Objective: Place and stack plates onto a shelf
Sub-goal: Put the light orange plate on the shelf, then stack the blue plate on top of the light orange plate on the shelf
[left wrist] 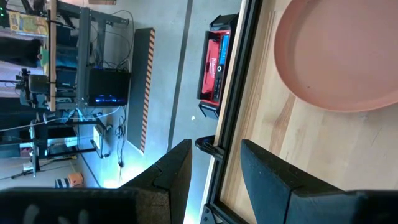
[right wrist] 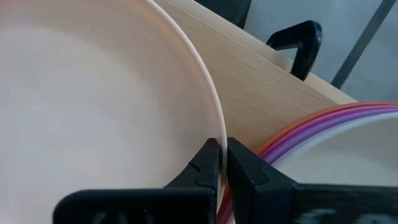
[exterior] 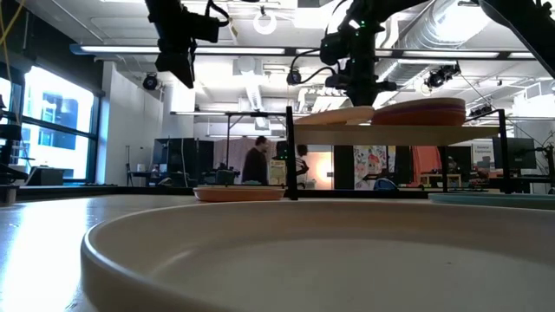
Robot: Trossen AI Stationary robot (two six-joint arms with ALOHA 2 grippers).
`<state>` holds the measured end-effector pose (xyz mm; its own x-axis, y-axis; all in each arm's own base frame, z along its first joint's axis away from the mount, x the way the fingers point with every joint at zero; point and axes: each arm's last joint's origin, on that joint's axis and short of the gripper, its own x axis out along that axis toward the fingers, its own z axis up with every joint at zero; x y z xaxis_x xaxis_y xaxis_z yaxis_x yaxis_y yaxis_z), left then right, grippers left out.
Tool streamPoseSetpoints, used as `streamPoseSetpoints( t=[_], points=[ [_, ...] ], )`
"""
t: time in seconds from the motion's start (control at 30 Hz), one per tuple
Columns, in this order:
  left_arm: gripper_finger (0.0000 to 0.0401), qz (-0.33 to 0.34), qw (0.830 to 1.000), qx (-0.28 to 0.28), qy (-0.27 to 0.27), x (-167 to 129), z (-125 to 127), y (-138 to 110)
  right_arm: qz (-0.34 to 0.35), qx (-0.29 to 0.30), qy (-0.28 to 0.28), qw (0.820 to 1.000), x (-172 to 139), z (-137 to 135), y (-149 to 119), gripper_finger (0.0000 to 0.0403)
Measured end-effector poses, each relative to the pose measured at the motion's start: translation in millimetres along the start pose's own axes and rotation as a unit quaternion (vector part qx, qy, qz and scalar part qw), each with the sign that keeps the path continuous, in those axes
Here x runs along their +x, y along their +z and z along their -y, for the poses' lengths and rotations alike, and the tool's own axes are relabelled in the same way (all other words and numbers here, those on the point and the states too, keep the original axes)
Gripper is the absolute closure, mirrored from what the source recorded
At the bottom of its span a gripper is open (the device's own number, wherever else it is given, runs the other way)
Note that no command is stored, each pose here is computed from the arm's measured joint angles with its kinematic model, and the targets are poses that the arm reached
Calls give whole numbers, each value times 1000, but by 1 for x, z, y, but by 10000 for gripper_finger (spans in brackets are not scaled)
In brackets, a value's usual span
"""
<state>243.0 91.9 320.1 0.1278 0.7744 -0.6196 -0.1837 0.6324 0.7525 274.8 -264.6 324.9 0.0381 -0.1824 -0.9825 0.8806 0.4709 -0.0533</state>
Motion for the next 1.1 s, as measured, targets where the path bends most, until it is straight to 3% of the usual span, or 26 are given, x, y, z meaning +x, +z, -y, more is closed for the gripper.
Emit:
streamPoseSetpoints(
  t=[0.33,0.5,0.77,1.1],
  points=[
    [275,0,1000,0,0,0,0,0,-5,10,14,1000,1,4,1,327],
    [275,1,1000,0,-3,0,0,0,0,6,23,1000,-4,4,2,315],
    [275,38,987,-62,-146,7,1,0,20,2,92,996,-40,-1,0,316],
    [275,79,971,-73,-214,22,-4,7,46,-74,189,978,-81,-42,-20,316]
  ],
)
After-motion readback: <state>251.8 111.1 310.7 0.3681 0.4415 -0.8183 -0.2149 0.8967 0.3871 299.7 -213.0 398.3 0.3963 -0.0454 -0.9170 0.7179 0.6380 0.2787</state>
